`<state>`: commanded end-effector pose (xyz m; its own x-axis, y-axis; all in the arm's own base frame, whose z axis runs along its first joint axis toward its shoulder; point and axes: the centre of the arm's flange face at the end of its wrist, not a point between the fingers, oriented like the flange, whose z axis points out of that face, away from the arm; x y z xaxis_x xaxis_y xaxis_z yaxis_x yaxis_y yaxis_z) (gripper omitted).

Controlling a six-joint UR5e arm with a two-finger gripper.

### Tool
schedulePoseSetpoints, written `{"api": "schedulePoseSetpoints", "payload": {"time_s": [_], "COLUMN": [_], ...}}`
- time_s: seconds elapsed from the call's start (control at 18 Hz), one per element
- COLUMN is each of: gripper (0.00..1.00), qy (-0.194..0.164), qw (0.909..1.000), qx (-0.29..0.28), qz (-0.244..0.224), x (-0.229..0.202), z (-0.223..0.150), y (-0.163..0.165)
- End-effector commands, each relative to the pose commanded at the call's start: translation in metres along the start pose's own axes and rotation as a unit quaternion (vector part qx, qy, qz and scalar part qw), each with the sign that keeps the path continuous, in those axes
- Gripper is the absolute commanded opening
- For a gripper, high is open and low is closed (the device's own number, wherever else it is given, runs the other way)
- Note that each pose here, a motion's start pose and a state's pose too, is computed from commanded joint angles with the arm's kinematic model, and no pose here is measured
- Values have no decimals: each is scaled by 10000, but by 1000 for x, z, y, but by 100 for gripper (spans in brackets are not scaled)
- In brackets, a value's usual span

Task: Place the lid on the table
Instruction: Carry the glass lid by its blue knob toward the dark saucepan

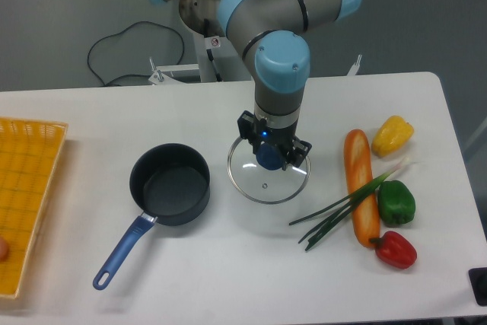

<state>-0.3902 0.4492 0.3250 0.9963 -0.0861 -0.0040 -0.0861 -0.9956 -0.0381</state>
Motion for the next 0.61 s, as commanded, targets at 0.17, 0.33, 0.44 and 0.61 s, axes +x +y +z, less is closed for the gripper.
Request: {"api": "schedulePoseSetpoints", "payload": {"time_s": [0.17, 0.33, 0.44, 0.61], "gripper": [49, 50, 50, 50], "qy": [-33, -4, -56, -105], "qw": [10000, 10000, 10000, 9999], "qx": [20, -6, 25, 46], "qz": [-22, -15, -13, 3], "x": [-9, -12, -14, -16], "z": [17, 33, 39, 49], "y": [-4, -6, -8, -10]}}
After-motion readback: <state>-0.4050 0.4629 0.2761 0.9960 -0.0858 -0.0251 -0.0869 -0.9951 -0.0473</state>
